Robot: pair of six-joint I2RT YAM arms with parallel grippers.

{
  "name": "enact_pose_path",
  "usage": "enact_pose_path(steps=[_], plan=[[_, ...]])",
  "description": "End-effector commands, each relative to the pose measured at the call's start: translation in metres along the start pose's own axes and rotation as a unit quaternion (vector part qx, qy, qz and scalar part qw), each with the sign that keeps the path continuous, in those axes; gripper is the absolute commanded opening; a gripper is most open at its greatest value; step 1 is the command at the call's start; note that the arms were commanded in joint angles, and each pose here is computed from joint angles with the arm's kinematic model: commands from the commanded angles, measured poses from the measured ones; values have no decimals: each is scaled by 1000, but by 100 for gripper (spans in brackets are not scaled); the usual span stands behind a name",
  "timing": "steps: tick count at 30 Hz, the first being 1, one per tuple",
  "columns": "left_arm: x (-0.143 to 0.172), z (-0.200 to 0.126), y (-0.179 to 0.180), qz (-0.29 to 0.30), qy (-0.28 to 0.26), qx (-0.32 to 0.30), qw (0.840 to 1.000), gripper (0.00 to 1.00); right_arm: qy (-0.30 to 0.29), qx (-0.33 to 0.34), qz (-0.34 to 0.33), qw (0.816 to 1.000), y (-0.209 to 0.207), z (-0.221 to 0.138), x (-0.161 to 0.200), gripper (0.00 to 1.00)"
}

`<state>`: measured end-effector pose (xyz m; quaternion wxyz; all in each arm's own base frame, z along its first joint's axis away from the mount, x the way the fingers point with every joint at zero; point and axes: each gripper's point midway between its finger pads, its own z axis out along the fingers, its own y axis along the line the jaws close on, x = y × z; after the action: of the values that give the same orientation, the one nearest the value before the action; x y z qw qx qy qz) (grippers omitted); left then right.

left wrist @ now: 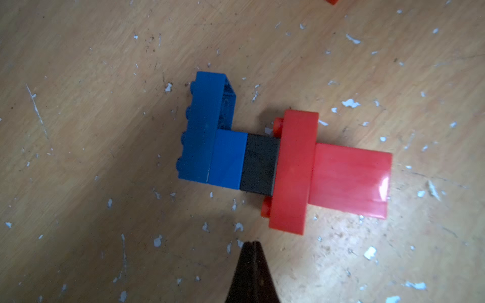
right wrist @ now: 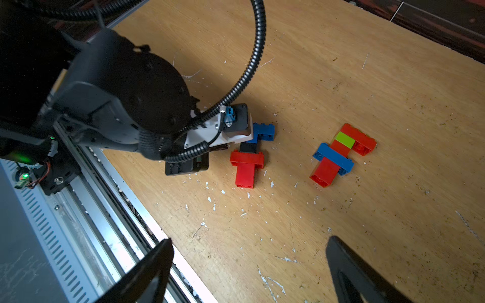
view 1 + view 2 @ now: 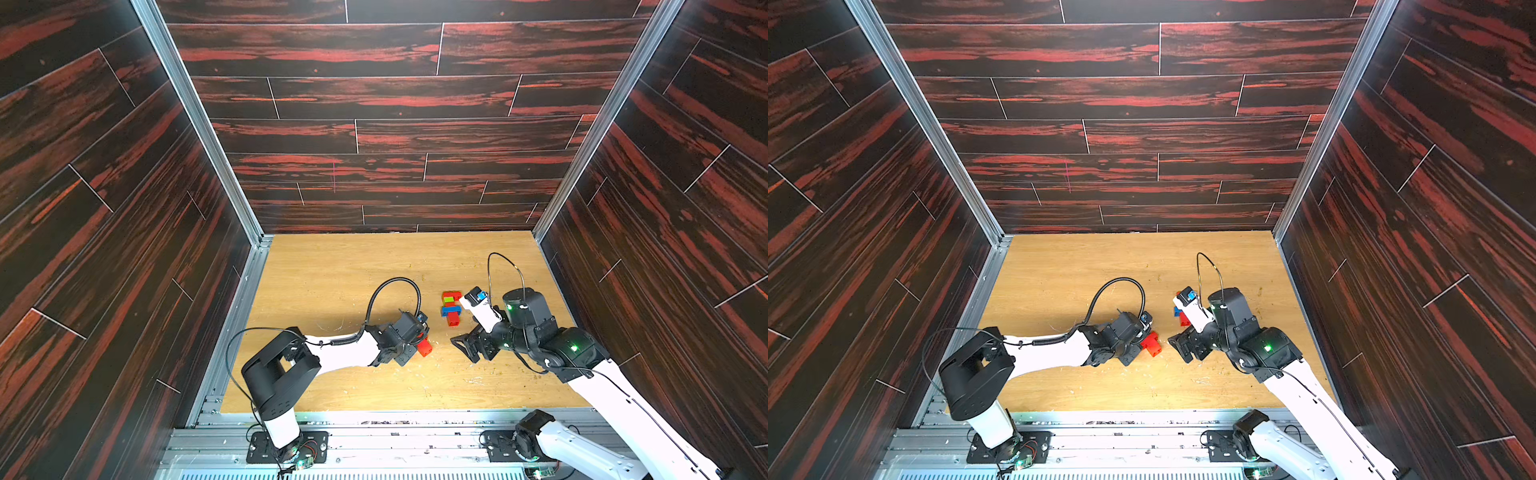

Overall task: Assemble the letter f with lego
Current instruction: Adjust the lego brick at the center of the board.

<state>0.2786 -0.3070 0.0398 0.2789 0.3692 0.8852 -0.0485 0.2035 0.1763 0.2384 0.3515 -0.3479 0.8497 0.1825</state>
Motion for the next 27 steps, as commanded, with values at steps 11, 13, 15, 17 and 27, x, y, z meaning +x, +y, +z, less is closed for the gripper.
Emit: enact_pose_path(steps=[11, 13, 15, 17, 27], plan=[[-21, 20, 16, -9, -9, -4, 1000, 0, -10, -4, 5, 1000, 2, -7, -6, 94], [-23, 22, 15, -7, -9, 1, 1000, 0, -8, -3, 6, 1000, 2, -6, -5, 94], [-25, 25, 15, -4, -8, 5, 1000, 0, -7, -3, 6, 1000, 1, -5, -4, 94], [-26, 29, 14, 1, -6, 5, 1000, 0, -7, -3, 6, 1000, 2, -4, -5, 94], [-34, 38, 15, 7, -3, 10, 1000, 0, -3, 0, 6, 1000, 0, -2, -2, 94]])
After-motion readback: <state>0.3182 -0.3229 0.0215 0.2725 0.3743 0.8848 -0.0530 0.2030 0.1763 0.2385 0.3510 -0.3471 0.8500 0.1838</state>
